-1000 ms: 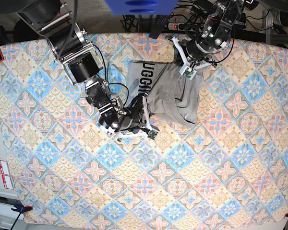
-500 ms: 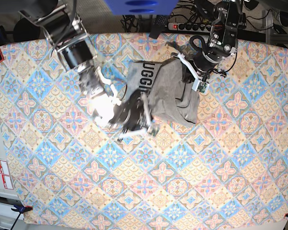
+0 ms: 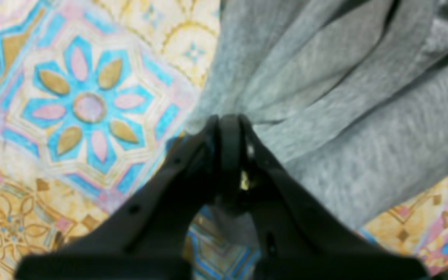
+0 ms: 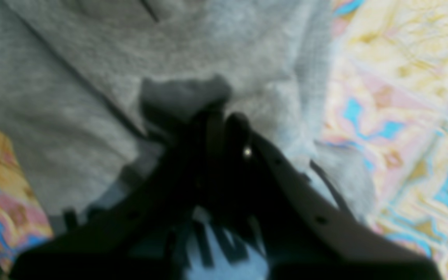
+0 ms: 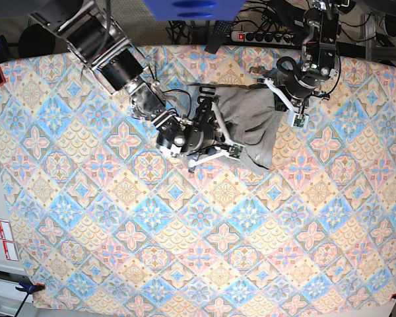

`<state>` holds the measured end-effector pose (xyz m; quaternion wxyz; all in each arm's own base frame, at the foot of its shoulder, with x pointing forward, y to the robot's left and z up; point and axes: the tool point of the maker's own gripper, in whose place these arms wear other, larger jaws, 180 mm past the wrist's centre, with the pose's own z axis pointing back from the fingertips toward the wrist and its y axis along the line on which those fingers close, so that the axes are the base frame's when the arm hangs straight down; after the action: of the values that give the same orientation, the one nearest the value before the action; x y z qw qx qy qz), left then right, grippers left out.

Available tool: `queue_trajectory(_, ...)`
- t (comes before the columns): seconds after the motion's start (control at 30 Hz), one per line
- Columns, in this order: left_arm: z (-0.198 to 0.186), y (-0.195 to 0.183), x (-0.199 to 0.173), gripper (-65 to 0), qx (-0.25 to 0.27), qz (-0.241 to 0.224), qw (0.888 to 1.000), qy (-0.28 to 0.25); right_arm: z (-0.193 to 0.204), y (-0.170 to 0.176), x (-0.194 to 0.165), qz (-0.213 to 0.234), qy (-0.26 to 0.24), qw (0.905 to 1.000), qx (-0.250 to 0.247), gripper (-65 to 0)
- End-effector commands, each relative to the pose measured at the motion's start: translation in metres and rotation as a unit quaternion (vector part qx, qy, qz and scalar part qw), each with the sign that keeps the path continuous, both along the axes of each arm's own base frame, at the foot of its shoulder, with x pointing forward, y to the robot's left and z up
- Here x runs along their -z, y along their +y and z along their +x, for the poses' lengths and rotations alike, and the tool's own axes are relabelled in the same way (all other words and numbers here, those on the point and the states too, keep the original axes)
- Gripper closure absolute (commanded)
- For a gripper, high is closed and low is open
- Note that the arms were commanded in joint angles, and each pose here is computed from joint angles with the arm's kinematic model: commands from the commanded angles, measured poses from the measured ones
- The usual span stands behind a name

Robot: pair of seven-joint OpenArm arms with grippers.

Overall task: Fold the T-shirt properly
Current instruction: 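Hold the bundle with both grippers and tuck the loose edges under, then press and square the folded bundle with both grippers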

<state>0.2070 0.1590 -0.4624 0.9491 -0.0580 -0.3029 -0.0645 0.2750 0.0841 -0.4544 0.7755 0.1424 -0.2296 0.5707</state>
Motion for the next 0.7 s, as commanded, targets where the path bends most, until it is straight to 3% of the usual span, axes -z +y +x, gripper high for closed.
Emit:
queue_trajectory(0.0,0.0,0.002,-0.004,0.0,0.001,0.001,1.0,-0.008,0.01,0.013,-0.012,0.019,-0.01,0.9998,-0.001,-4.0)
queue_trajectory(0.23,-0.014,-0.001,0.001,0.0,0.002,-0.003,1.0,0.006,0.033,0.015,-0.007,0.02,-0.006,0.9997,0.009,-3.9)
queue_trajectory(0.43,-0.002,-0.01,-0.033,0.0,0.015,-0.007,0.999,-0.043,0.045,0.011,-0.007,0.024,-0.008,0.9995,0.018,-3.8)
queue_trajectory(0.67,0.004,-0.037,-0.079,0.0,0.03,-0.03,0.994,-0.101,0.08,-0.009,-0.024,0.069,-0.015,0.9929,0.095,-3.8)
